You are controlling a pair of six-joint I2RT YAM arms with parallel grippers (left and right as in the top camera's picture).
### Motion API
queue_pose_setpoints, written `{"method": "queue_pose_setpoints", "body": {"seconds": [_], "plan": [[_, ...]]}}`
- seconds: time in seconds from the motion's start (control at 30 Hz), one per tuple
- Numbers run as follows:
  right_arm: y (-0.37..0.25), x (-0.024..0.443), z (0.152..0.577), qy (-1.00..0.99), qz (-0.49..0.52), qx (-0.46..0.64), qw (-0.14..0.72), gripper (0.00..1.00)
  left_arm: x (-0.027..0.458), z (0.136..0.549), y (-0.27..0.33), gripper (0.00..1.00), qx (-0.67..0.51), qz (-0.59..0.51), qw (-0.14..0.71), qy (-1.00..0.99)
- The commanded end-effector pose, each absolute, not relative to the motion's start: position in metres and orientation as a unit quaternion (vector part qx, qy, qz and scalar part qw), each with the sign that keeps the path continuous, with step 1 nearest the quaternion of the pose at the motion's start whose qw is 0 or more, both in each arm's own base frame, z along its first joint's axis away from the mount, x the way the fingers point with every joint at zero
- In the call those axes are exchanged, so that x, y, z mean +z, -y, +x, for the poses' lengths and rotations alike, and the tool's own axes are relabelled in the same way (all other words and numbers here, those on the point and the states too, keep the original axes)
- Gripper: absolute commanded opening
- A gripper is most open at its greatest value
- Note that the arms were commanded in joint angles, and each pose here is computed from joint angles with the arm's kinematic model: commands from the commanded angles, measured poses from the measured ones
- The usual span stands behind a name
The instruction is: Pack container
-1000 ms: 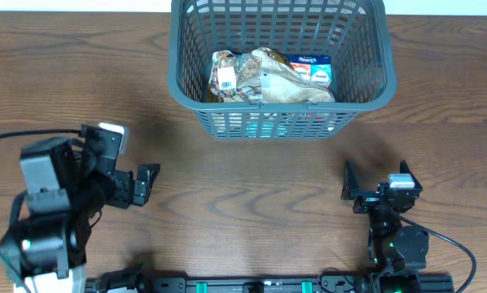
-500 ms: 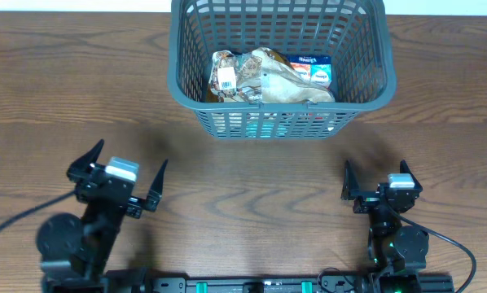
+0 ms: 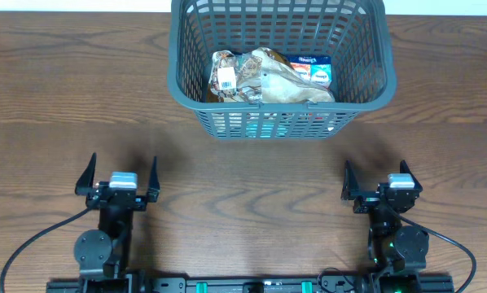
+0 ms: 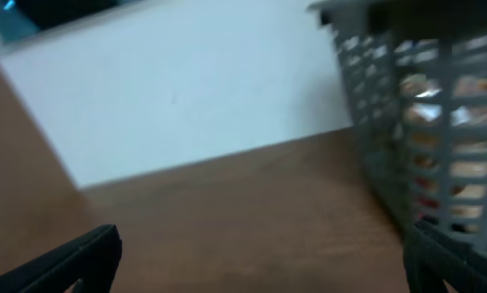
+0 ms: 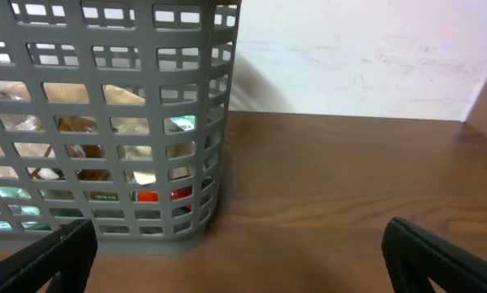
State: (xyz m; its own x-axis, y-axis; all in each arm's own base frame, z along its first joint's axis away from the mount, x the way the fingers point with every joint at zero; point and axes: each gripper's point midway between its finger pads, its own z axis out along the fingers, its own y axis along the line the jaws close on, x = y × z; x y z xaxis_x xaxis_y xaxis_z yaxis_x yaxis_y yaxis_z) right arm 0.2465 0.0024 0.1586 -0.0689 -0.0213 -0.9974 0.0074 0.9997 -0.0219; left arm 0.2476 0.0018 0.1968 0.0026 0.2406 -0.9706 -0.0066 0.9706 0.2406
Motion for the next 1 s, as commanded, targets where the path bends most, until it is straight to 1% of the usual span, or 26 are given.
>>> {"method": "queue_pose_setpoints", "body": {"seconds": [0.0,0.13,0.23,0.4,0.53,0.57,0.6,0.7,0.97], "plan": [[0.001,0.158,0.246,-0.731,0.005,-0.011,0.682,0.99,0.186,0.246,-0.020,0.99,0.083,0.003,0.706,-0.704],[0.001,0.158,0.246,-0.731,0.006,-0.011,0.682,0.99,0.170,0.246,-0.019,0.99,0.039,-0.039,0.699,-0.713],[0.001,0.158,0.246,-0.731,0.005,-0.011,0.682,0.99,0.168,0.246,-0.016,0.99,0.020,-0.049,0.698,-0.715],[0.001,0.158,0.246,-0.731,0.006,-0.011,0.682,0.99,0.162,0.246,-0.005,0.98,-0.048,-0.088,0.687,-0.720],[0.001,0.158,0.246,-0.731,0.006,-0.011,0.682,0.99,0.151,0.245,0.016,0.98,-0.085,-0.054,0.666,-0.739],[0.001,0.158,0.246,-0.731,0.006,-0.011,0.682,0.99,0.147,0.244,0.022,0.98,-0.095,-0.039,0.660,-0.745],[0.001,0.158,0.246,-0.731,0.006,-0.011,0.682,0.99,0.143,0.243,0.028,1.00,-0.104,-0.024,0.652,-0.751],[0.001,0.158,0.246,-0.731,0.006,-0.011,0.682,0.99,0.140,0.241,0.041,0.99,-0.116,0.016,0.645,-0.755],[0.001,0.158,0.246,-0.731,0.006,-0.011,0.682,0.99,0.140,0.240,0.043,0.98,-0.112,0.024,0.646,-0.755]]}}
